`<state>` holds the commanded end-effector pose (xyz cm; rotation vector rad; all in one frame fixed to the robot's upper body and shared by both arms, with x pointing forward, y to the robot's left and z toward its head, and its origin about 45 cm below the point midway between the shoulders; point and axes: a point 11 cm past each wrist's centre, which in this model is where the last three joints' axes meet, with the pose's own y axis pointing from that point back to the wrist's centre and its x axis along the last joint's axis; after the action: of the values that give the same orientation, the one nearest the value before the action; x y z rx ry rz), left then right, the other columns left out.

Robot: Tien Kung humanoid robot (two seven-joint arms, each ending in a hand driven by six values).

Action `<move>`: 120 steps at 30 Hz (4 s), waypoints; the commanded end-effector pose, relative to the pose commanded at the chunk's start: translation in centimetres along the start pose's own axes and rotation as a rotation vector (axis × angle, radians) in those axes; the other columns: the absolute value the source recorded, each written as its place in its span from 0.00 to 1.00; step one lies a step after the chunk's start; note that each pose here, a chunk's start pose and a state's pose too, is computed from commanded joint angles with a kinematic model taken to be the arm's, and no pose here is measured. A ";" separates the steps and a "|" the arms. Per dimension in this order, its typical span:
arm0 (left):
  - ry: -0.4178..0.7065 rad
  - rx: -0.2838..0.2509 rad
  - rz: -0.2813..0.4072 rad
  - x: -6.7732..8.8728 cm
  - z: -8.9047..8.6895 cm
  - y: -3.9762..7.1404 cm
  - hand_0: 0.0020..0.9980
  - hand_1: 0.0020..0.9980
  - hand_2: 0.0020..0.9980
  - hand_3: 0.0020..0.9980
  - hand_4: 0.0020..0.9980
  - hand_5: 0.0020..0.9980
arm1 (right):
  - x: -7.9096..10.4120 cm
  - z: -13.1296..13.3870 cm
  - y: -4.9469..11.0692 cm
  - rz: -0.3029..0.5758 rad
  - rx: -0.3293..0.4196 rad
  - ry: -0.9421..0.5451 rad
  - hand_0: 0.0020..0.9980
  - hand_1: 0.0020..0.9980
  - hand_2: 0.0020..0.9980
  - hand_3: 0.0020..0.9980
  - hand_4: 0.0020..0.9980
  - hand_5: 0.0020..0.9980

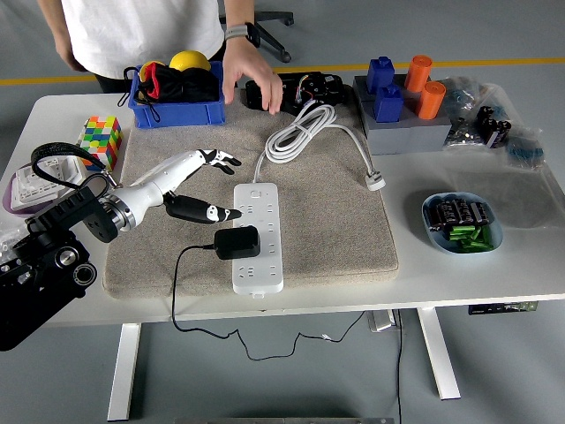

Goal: Pull the plug out,throw it away,press the button

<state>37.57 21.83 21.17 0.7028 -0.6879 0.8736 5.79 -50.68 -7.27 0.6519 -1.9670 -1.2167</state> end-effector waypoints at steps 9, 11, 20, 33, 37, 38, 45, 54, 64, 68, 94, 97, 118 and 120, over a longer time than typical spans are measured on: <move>-0.013 -0.008 -0.076 -2.3 0.6 -0.2 0.87 0.82 0.73 0.79 0.99 0.26 | 0.1 0.0 0.0 0.001 0.000 0.000 0.75 0.66 0.65 0.62 0.66 0.51; -0.016 -0.013 -0.084 -2.6 0.8 -0.2 0.87 0.82 0.73 0.79 0.99 0.26 | 0.2 0.1 0.0 0.002 -0.001 -0.001 0.75 0.66 0.65 0.62 0.66 0.51; -0.053 0.007 -0.130 -4.2 0.4 -0.5 0.87 0.79 0.71 0.78 0.99 0.24 | 0.1 0.3 0.0 0.000 -0.002 -0.008 0.75 0.66 0.65 0.62 0.66 0.51; -0.084 0.007 -0.115 -4.6 0.1 -1.2 0.71 0.54 0.49 0.66 0.82 0.00 | 0.1 0.4 0.0 0.005 -0.001 -0.016 0.75 0.66 0.65 0.62 0.66 0.51; -0.095 0.017 -0.115 -4.6 -0.1 -1.4 0.71 0.54 0.49 0.66 0.82 0.00 | 0.2 0.4 0.0 0.007 -0.003 -0.016 0.75 0.66 0.65 0.62 0.66 0.51; -0.098 0.018 -0.116 -4.6 -0.2 -1.4 0.71 0.54 0.49 0.66 0.82 0.00 | 0.2 0.4 0.0 0.008 -0.002 -0.017 0.75 0.66 0.65 0.62 0.66 0.51; -0.105 0.026 -0.123 -4.8 -0.4 -1.5 0.53 0.41 0.45 0.61 0.69 0.00 | 0.2 0.4 0.0 0.008 0.000 -0.019 0.75 0.66 0.65 0.62 0.66 0.51; -0.097 0.018 -0.106 -4.6 -0.2 -1.6 0.47 0.32 0.36 0.57 0.65 0.00 | 0.3 0.3 0.0 0.011 0.002 -0.022 0.75 0.66 0.65 0.62 0.66 0.50; -0.084 0.008 -0.088 -4.3 -0.1 -1.6 0.50 0.23 0.30 0.52 0.60 0.00 | 0.4 0.3 0.0 0.013 0.003 -0.026 0.75 0.66 0.65 0.62 0.66 0.50; -0.081 0.004 -0.086 -4.2 0.0 -1.6 0.50 0.23 0.30 0.52 0.60 0.00 | 0.3 0.4 -0.1 0.012 0.004 -0.027 0.75 0.66 0.65 0.62 0.66 0.50; -0.083 0.105 0.066 0.7 -4.0 -2.9 0.55 0.25 0.29 0.52 0.61 0.00 | 0.2 0.4 -0.1 0.010 0.002 -0.028 0.75 0.66 0.65 0.62 0.66 0.50; -0.077 0.134 0.064 0.6 -4.9 -3.1 0.55 0.25 0.29 0.52 0.61 0.00 | 0.2 0.5 -0.1 0.011 0.001 -0.027 0.75 0.66 0.65 0.62 0.66 0.50; -0.097 0.237 0.014 0.2 -7.8 -2.7 0.78 0.85 0.81 0.81 0.84 0.00 | 0.2 0.4 -0.1 0.010 0.002 -0.030 0.75 0.66 0.65 0.62 0.66 0.50; -0.106 0.241 0.014 0.2 -7.9 -2.7 0.78 0.85 0.81 0.81 0.84 0.00 | 0.2 0.4 -0.1 0.009 0.002 -0.030 0.75 0.66 0.65 0.62 0.66 0.50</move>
<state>41.86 26.79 16.06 0.9662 -0.6883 0.9467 5.36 -50.59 -7.39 0.6283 -1.9941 -1.2254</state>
